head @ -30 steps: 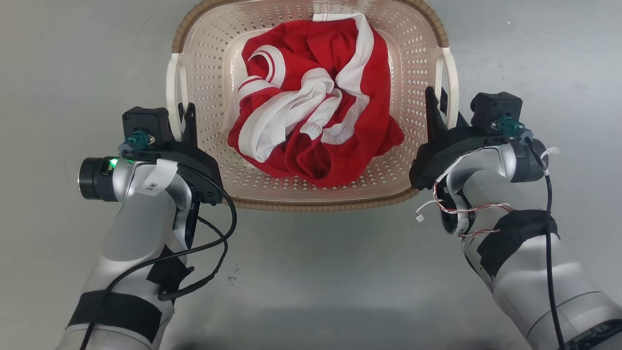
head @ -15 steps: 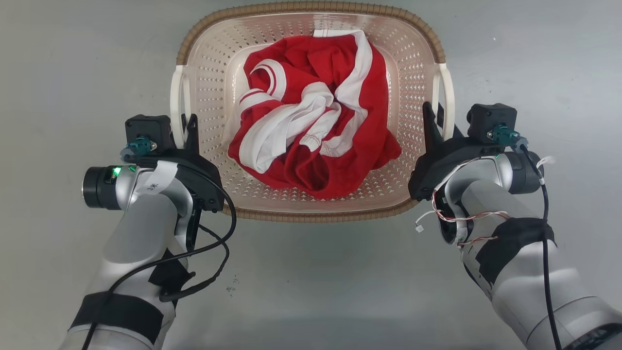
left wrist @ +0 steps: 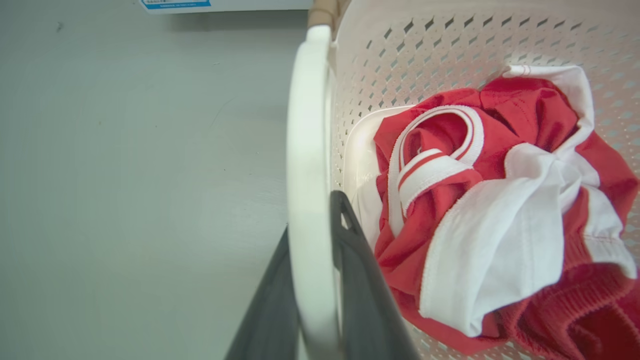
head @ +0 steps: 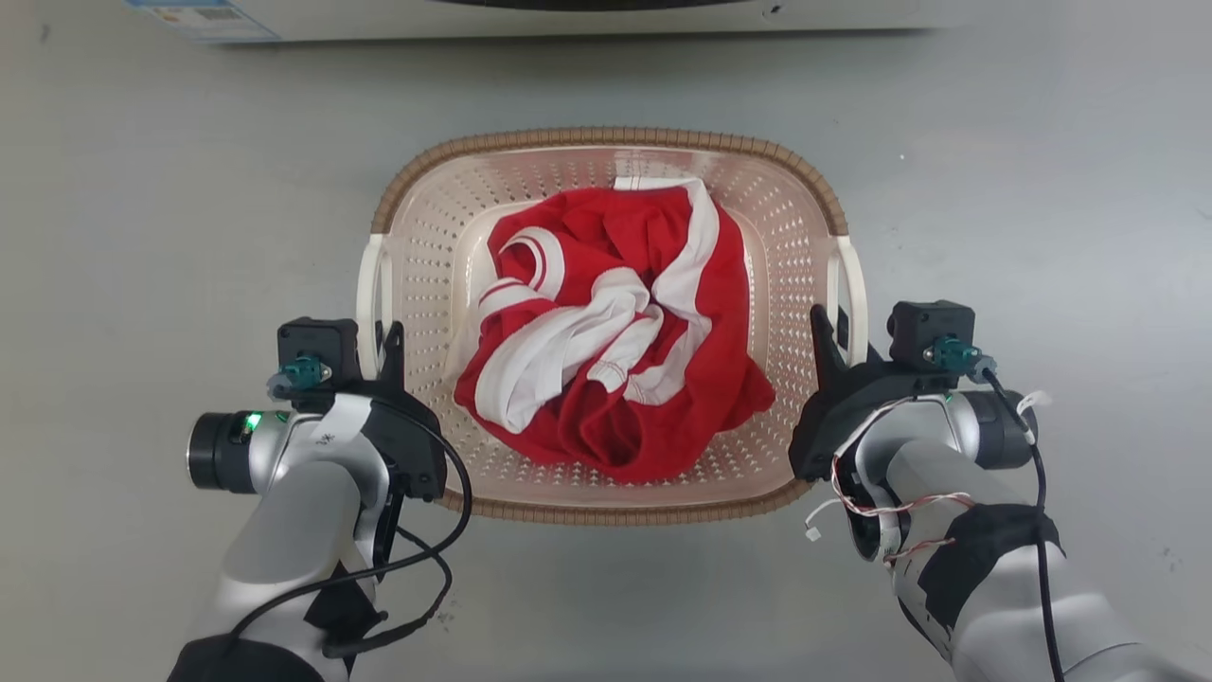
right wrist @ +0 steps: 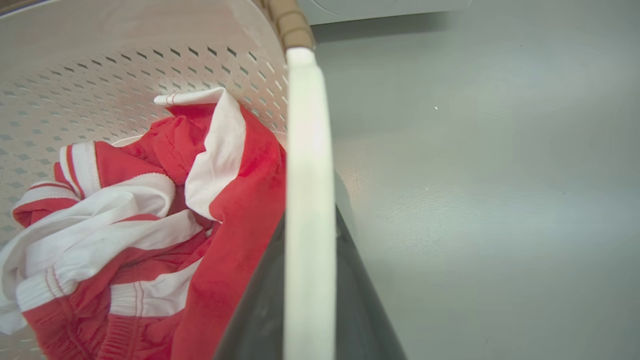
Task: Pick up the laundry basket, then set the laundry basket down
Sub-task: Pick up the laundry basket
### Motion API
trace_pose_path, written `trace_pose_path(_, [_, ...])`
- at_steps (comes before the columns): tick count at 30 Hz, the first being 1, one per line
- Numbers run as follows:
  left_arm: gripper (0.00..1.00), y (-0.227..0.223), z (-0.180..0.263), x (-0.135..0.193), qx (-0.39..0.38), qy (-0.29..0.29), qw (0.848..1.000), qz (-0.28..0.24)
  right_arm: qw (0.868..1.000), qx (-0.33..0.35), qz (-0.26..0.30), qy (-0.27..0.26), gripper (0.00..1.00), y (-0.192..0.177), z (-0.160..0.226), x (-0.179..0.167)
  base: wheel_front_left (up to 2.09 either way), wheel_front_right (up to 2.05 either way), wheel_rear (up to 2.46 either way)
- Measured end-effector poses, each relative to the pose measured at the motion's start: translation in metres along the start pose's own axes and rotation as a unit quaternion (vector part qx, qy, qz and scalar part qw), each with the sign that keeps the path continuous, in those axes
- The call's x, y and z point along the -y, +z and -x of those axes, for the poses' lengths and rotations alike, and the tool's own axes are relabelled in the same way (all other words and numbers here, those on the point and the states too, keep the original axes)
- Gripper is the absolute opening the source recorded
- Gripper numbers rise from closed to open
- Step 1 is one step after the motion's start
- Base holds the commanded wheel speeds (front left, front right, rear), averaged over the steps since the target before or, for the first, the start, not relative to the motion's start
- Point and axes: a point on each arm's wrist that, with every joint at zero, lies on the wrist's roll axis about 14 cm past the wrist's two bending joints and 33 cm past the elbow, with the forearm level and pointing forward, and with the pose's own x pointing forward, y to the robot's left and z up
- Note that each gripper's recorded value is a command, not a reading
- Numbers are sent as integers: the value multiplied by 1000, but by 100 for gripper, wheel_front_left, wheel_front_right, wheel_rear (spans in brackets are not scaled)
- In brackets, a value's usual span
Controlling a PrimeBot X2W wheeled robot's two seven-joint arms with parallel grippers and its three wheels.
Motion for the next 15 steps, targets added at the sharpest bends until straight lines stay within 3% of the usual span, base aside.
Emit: trace_pose_path(15, [0, -25, 67, 18, -31, -21, 999, -4, 999, -49, -4, -9, 0, -23, 70, -7, 0, 0, 0])
